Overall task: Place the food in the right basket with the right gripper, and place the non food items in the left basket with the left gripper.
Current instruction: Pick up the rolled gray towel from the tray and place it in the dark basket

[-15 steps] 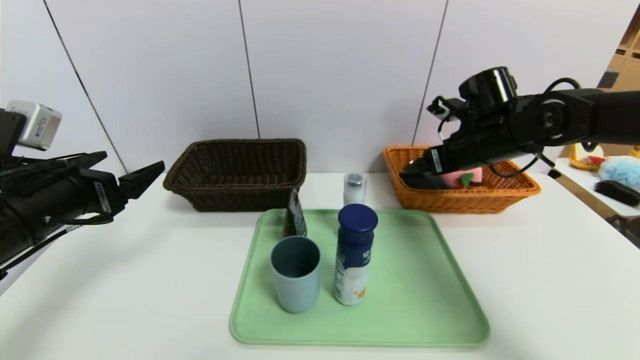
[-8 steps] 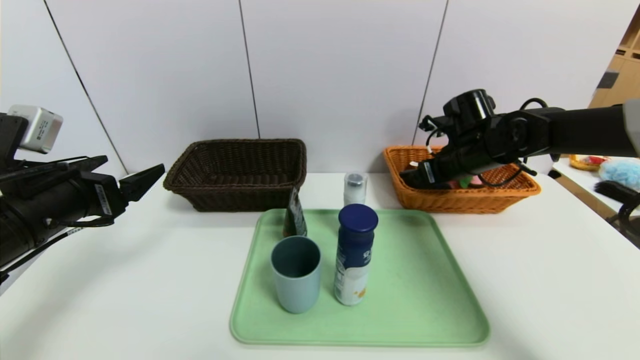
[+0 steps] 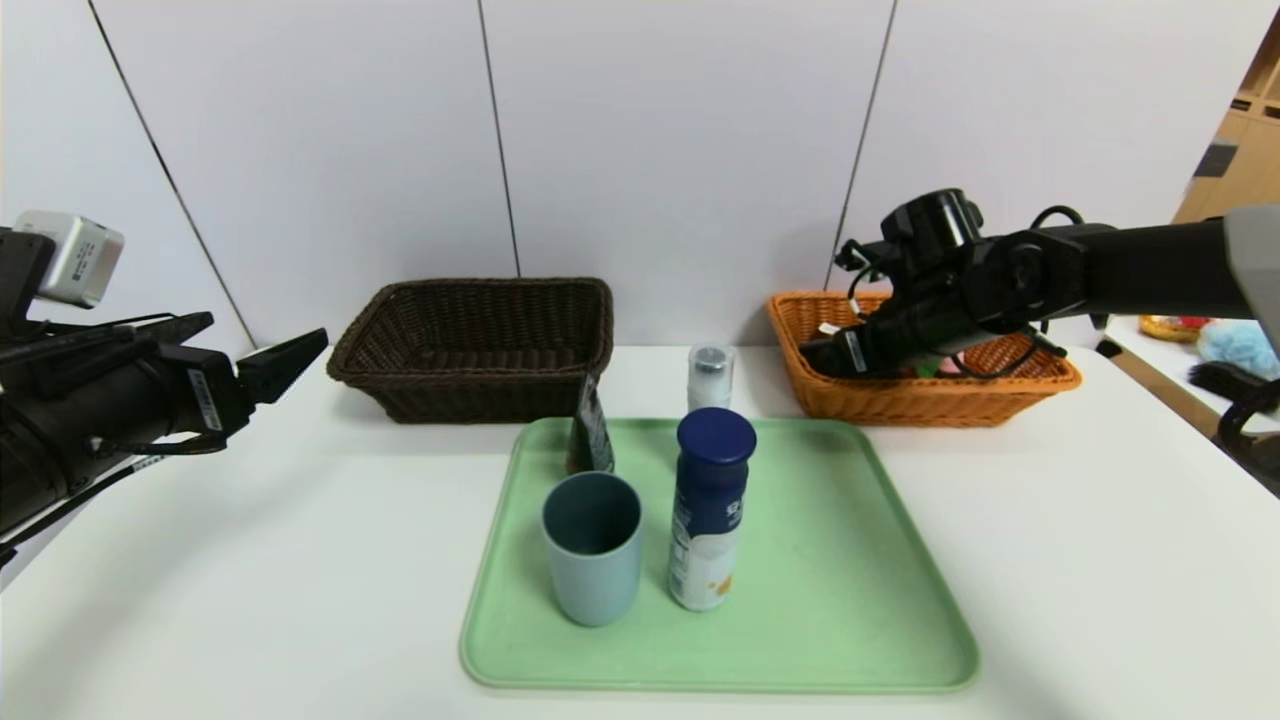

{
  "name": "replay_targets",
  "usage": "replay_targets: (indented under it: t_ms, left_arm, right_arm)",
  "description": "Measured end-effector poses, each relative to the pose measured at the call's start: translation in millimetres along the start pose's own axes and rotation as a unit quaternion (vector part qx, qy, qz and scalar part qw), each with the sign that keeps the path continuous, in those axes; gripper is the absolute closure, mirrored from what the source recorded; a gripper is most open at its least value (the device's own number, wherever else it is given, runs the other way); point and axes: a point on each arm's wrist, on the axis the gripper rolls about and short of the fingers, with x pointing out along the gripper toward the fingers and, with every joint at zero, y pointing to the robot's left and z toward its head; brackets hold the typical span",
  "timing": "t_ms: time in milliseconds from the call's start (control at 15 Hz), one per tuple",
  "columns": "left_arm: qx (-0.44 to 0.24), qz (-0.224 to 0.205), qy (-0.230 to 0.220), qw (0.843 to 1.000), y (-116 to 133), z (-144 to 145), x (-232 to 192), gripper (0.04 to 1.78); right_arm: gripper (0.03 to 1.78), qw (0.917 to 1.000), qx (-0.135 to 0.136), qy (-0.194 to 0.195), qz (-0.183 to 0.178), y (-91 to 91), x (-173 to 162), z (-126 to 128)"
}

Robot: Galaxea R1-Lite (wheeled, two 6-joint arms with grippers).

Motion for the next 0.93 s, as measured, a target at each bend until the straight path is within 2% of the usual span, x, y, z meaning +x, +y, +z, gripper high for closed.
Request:
replay_targets:
  t_ms: [400, 467, 667, 867, 933]
  left_arm:
    - [0.001, 0.001, -0.002, 1.0, 0.3, 0.7, -0.1, 0.13]
    - [0.001, 0.001, -0.002, 1.0, 0.4, 0.9, 0.0, 0.13]
    - [0.001, 0.001, -0.003, 1.0, 0.4, 1.1, -0.2, 0.13]
    - [0.001, 0.002, -0.004, 1.0, 0.8, 1.8, -0.9, 0.13]
    - [0.001, 0.003, -0.004, 1.0, 0.9, 1.9, -1.0, 0.13]
  right_arm:
    - [0.14, 0.9999, 0.006, -0.004, -0.015, -2.4, -1.7, 0.8]
    - [0.35, 0.9997, 0.007, -0.011, -0.02, -2.8, -1.1, 1.4]
    - [0.78, 0.9993, 0.006, -0.03, -0.023, -3.0, -0.1, 3.5]
    - [1.1, 0.9993, 0.003, -0.029, -0.021, -2.6, -3.2, 2.4]
    - [1.62, 0.9993, 0.002, -0.031, -0.021, -2.2, -4.7, 2.9]
